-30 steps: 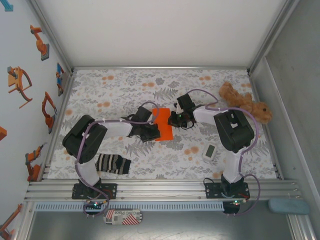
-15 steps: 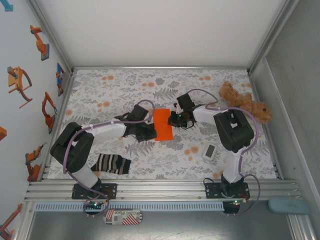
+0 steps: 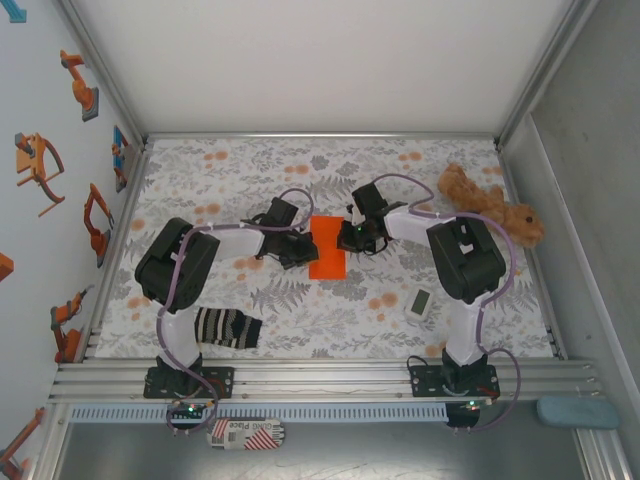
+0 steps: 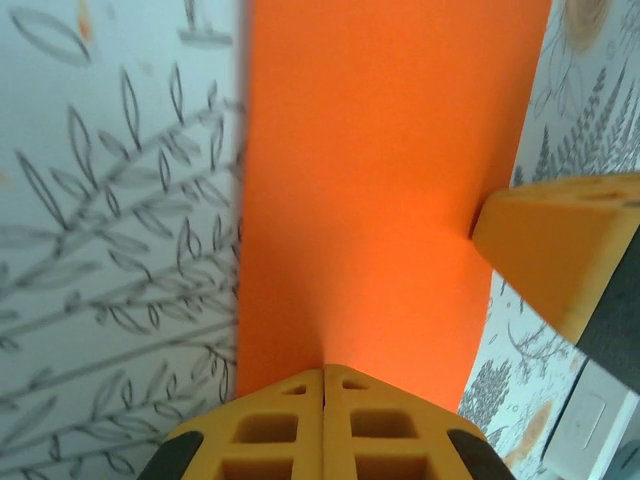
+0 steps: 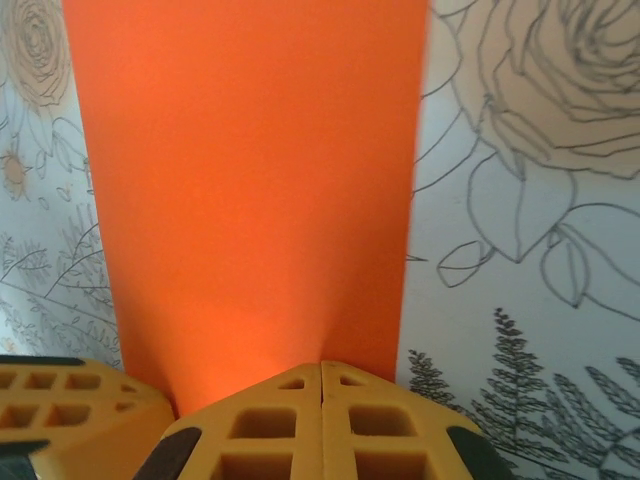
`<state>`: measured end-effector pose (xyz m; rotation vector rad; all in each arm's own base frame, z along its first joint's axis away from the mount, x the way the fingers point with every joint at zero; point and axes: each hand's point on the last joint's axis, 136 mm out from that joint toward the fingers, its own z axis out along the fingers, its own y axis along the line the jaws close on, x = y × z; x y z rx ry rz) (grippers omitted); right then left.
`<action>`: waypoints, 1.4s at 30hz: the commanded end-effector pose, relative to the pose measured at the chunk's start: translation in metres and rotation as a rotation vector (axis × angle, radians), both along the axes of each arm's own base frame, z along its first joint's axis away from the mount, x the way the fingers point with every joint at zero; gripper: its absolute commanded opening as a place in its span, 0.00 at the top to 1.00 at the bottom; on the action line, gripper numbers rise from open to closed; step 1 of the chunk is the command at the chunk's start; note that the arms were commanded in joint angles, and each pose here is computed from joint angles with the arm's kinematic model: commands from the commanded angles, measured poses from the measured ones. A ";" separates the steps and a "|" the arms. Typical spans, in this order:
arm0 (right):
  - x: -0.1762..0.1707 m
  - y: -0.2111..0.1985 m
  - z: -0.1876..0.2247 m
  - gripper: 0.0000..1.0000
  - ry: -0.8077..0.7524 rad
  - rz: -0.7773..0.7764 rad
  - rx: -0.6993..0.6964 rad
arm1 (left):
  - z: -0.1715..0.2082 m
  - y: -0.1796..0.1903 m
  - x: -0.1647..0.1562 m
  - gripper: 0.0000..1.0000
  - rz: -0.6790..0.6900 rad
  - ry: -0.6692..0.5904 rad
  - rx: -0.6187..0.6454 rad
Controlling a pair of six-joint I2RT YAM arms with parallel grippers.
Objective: Fold a paper plane with a square sheet of paper (pick it up from the middle)
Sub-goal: First fold the square sheet of paper in half at the center of the table.
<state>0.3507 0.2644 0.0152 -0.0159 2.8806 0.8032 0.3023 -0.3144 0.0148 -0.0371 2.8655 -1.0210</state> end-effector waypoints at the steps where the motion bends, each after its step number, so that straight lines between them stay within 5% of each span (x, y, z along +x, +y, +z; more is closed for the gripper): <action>1: -0.026 -0.038 -0.036 1.00 0.132 -0.014 -0.190 | 0.001 -0.005 0.005 1.00 0.006 0.004 -0.028; 12: 0.006 0.005 0.061 1.00 -0.066 -0.032 0.099 | 0.013 -0.003 -0.001 1.00 -0.005 -0.014 -0.007; 26: 0.021 0.033 0.040 1.00 -0.018 -0.064 0.232 | 0.032 -0.004 -0.011 1.00 0.014 -0.045 -0.013; 42: -0.003 0.009 -0.010 1.00 0.072 -0.072 0.076 | -0.005 0.016 -0.052 1.00 0.019 0.054 0.103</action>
